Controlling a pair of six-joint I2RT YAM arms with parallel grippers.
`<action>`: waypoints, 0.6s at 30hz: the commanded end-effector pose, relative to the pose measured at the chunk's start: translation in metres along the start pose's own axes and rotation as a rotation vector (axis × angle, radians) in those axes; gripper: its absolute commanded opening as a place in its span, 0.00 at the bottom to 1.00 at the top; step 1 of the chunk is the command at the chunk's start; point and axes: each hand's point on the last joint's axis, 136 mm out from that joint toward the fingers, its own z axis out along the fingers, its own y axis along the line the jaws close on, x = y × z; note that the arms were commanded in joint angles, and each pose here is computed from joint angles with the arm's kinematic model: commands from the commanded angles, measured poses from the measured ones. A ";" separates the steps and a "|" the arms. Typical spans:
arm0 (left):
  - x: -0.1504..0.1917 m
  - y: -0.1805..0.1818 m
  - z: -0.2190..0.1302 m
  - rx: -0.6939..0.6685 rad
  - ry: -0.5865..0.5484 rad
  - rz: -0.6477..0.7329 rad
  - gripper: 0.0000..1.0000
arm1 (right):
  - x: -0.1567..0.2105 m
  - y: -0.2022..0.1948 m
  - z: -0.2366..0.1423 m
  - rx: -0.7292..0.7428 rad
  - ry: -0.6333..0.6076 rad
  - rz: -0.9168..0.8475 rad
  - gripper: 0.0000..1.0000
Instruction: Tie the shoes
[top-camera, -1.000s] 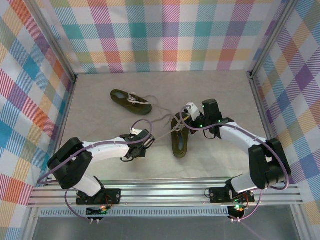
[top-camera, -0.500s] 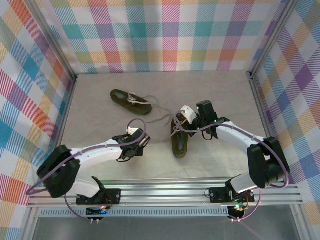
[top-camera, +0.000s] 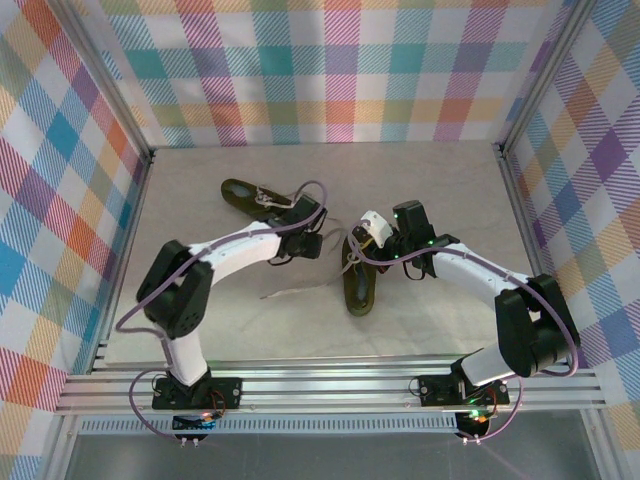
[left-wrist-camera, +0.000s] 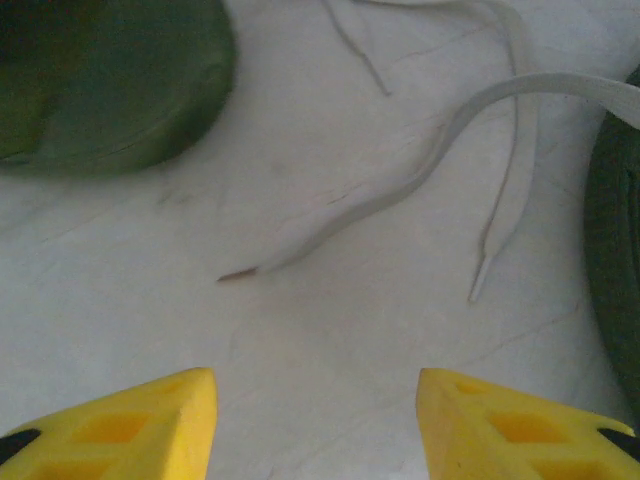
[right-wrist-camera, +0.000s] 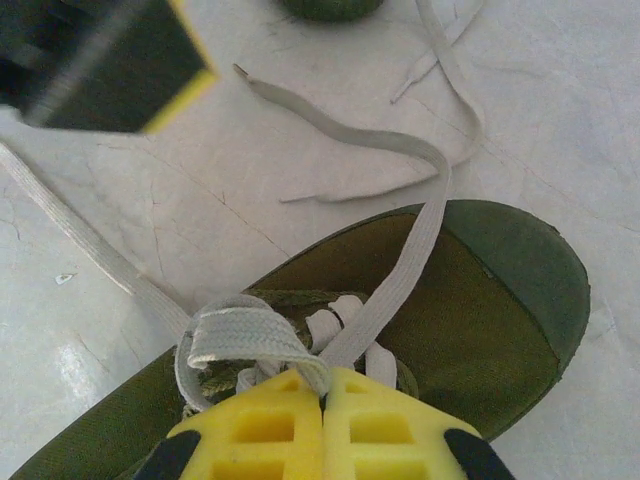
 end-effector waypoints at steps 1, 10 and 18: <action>0.000 -0.006 0.015 0.021 0.080 0.129 0.55 | -0.013 0.008 -0.007 -0.027 -0.048 -0.006 0.00; -0.021 -0.005 0.046 0.000 0.121 0.226 0.57 | -0.012 0.009 -0.006 -0.036 -0.048 -0.002 0.00; -0.020 -0.004 0.068 0.014 0.179 0.278 0.61 | -0.013 0.010 -0.006 -0.043 -0.048 0.000 0.00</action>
